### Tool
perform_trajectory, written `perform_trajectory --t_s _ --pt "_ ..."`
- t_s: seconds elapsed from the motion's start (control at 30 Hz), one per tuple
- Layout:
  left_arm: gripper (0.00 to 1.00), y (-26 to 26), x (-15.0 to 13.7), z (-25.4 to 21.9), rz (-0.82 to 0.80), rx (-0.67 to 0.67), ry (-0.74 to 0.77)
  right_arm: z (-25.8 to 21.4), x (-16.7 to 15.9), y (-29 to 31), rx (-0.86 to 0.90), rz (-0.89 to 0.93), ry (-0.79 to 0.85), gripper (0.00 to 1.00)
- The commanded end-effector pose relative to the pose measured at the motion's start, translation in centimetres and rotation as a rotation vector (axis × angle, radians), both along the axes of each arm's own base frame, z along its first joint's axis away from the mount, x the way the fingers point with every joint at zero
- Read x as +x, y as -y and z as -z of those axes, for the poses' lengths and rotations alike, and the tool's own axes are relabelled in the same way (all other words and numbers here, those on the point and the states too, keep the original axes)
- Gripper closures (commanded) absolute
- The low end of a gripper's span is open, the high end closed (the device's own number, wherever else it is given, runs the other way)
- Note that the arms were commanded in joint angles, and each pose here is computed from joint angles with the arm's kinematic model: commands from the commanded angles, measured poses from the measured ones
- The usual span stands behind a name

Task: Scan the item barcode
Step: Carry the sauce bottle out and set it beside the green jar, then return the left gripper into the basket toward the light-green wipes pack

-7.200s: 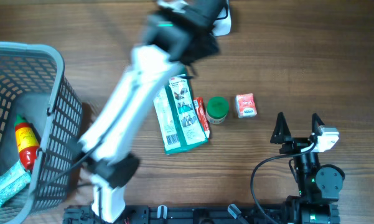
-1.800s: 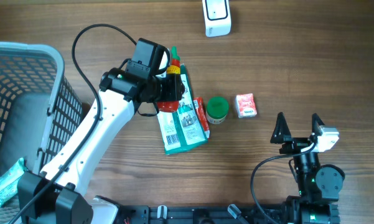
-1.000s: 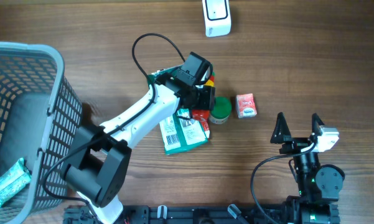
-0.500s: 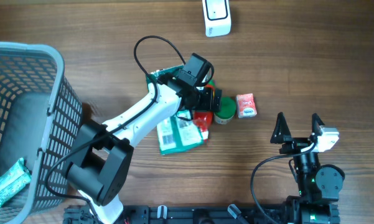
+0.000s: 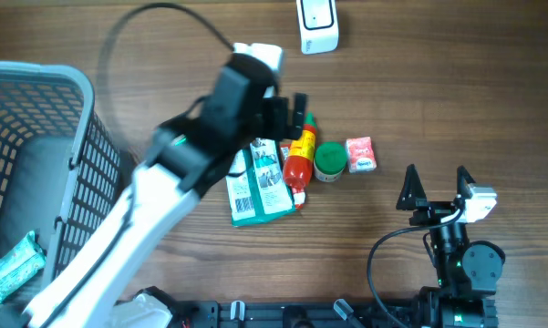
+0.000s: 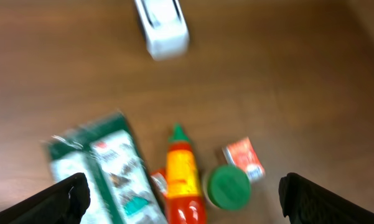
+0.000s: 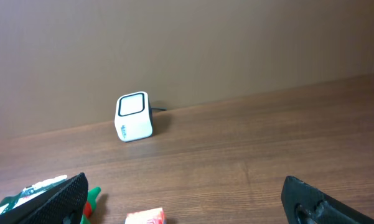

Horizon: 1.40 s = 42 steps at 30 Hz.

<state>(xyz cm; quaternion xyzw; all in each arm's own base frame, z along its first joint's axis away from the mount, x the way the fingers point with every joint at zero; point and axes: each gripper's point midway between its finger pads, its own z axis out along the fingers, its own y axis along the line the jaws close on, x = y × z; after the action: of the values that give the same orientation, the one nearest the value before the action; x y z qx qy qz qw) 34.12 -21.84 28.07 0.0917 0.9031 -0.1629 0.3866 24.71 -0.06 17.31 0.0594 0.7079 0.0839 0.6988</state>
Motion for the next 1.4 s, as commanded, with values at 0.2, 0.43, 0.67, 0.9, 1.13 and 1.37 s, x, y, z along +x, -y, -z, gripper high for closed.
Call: perform_trajectory --t_s 0.2,0.43,0.67,0.9,1.13,1.37 --pt "0.0 -18.6 -1.7 -14.5 -0.533 -0.04 0.362 -0.2 0.0 0.2 0.008 0.011 0.009 0.0" --pt "0.0 -33.0 -6.1 -11.6 -1.168 -0.161 0.238 -0.2 0.0 0.2 0.008 0.012 0.009 0.0" --pt "0.0 -41.9 -13.6 -4.1 -1.801 -0.323 -0.037 -0.2 0.0 0.2 0.008 0.012 0.009 0.0" --pt "0.06 -45.9 -15.4 2.5 -1.992 -0.294 -0.253 -0.2 0.0 0.2 0.008 0.012 0.009 0.0" --pt "0.16 -47.3 -18.6 12.0 -2.141 -0.222 -0.568 -0.2 0.0 0.2 0.008 0.011 0.009 0.01" --pt "0.21 -48.4 -21.0 16.8 -2.225 -0.117 -0.568 -0.2 0.0 0.2 0.008 0.012 0.009 0.0"
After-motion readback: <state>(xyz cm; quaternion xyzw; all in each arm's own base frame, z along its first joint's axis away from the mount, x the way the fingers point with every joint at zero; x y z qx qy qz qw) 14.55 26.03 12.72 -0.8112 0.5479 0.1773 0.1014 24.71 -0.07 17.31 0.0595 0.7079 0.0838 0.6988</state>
